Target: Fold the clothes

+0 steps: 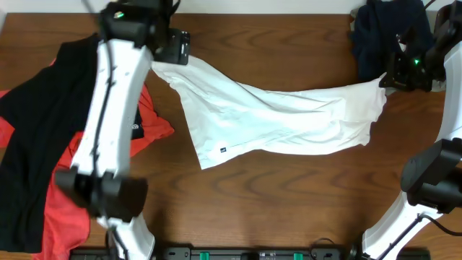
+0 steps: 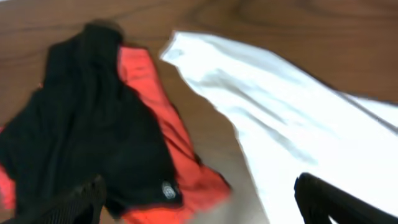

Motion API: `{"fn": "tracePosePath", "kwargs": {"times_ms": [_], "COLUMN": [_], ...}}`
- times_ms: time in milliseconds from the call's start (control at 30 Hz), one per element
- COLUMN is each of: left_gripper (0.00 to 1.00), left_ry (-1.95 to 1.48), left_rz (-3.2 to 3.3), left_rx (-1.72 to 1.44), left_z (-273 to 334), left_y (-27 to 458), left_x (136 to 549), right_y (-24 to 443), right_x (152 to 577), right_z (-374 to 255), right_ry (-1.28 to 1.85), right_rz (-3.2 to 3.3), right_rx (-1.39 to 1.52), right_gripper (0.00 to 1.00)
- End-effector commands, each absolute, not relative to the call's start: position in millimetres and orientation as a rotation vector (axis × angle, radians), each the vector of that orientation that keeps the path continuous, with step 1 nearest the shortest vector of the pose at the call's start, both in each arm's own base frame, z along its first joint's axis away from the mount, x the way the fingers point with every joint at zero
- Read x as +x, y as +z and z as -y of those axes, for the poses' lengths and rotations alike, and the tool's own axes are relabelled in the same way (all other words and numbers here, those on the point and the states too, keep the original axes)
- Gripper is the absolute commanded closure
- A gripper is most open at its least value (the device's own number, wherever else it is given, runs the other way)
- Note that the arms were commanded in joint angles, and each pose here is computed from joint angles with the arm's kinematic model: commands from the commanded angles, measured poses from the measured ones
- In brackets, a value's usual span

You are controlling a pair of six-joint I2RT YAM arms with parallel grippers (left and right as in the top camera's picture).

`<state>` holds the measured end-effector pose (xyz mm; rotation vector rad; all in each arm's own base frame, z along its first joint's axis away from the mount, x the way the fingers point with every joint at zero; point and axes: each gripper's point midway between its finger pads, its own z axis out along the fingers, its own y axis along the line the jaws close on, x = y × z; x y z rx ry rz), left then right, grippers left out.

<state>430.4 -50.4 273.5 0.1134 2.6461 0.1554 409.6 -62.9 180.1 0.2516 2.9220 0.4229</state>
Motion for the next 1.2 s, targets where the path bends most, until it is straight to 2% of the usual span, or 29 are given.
{"fn": "tracePosePath", "kwargs": {"times_ms": [0,133,367,567,733,900,1100,1167], "left_gripper": [0.02,0.02,0.02,0.02,0.02,0.02,0.0,0.03], "left_ry": [-0.049,-0.022,-0.063,-0.016,-0.043,-0.312,-0.33,-0.332], "left_rz": [-2.72,-2.931,-3.058,-3.178,-3.214,-3.198,-3.208,-3.204], "left_rx": [0.097,0.001,0.114,0.16,0.267,0.537,0.562,0.605], "left_z": [72,70,104,103,102,125,123,121], "left_y": [279,243,162,98,69,50,26,17], "left_x": [398,360,338,305,286,268,254,248], "right_y": [188,188,188,188,188,188,188,188], "right_x": [413,415,419,417,417,418,417,417], "right_z": [63,66,69,73,75,75,76,76], "right_ry": [0.41,0.394,0.38,0.379,0.377,0.377,0.371,0.372], "right_rz": [-2.891,-2.883,-2.864,-2.866,-2.864,-2.863,-2.866,-2.866], "right_rx": [0.204,0.184,0.168,0.173,0.179,0.185,0.208,0.208], "right_gripper": [0.99,0.99,0.99,0.99,0.99,0.99,0.99,0.99]}}
